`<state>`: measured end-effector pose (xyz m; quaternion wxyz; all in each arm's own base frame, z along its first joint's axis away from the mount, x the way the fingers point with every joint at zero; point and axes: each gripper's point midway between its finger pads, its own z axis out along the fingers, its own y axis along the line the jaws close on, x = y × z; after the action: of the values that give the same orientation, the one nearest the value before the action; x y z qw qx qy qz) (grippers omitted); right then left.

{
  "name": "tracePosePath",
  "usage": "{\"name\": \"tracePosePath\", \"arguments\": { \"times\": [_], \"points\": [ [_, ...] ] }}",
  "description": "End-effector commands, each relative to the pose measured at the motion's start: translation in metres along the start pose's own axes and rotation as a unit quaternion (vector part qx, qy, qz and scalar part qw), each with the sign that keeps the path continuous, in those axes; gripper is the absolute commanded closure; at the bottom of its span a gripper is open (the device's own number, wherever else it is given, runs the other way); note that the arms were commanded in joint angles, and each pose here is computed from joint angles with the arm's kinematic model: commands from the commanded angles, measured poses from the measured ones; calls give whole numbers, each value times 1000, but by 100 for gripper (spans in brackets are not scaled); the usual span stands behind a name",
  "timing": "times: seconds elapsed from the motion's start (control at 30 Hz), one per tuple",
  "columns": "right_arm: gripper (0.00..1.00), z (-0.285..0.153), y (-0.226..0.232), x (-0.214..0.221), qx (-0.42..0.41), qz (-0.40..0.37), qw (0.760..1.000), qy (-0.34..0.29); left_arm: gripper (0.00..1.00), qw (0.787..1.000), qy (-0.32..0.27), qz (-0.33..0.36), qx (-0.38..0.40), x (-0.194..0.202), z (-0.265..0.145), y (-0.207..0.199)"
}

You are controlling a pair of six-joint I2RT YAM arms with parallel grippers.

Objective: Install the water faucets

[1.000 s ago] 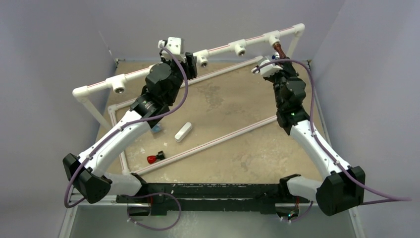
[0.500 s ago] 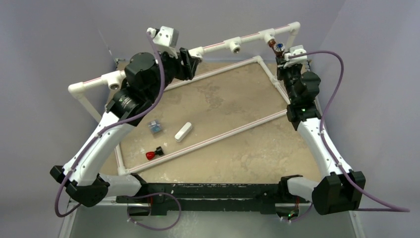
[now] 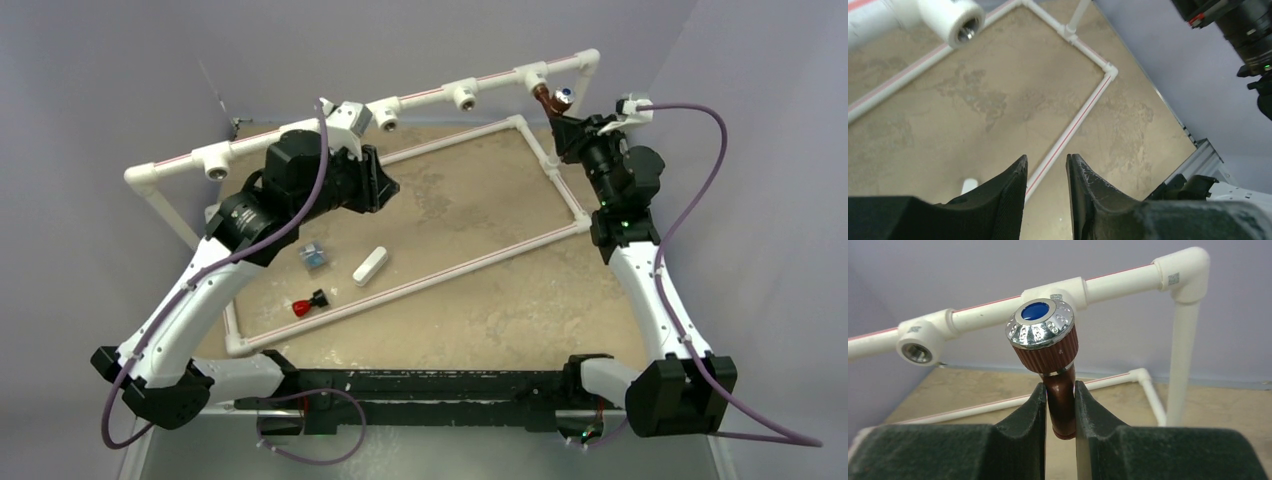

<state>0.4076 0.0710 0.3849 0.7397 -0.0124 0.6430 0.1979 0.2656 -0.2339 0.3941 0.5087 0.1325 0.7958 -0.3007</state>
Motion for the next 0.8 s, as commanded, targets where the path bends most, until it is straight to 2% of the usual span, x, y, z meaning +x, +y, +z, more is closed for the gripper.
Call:
{"name": "tracePosePath", "arguments": {
  "times": [0.0, 0.1, 0.2, 0.33, 0.63, 0.77],
  "points": [
    [100, -15, 49, -38, -84, 113, 989, -43, 73, 996, 59, -30, -64, 38, 10, 26],
    [100, -24, 50, -42, -79, 132, 987, -52, 80, 990, 67, -35, -122, 48, 23, 62],
    [100, -37, 50, -48, -70, 139, 985, -68, 89, 986, 57, -63, -145, 44, 30, 100],
    [100, -52, 50, -45, -62, 157, 983, -72, 93, 980, 37, -62, -185, 29, 41, 135],
    [100, -89, 41, -44, -17, 183, 978, -95, 98, 973, 23, -44, -226, -6, 71, 171],
    [100, -101, 36, -42, 1, 195, 975, -106, 100, 977, 36, -28, -206, -15, 94, 173]
  ]
}}
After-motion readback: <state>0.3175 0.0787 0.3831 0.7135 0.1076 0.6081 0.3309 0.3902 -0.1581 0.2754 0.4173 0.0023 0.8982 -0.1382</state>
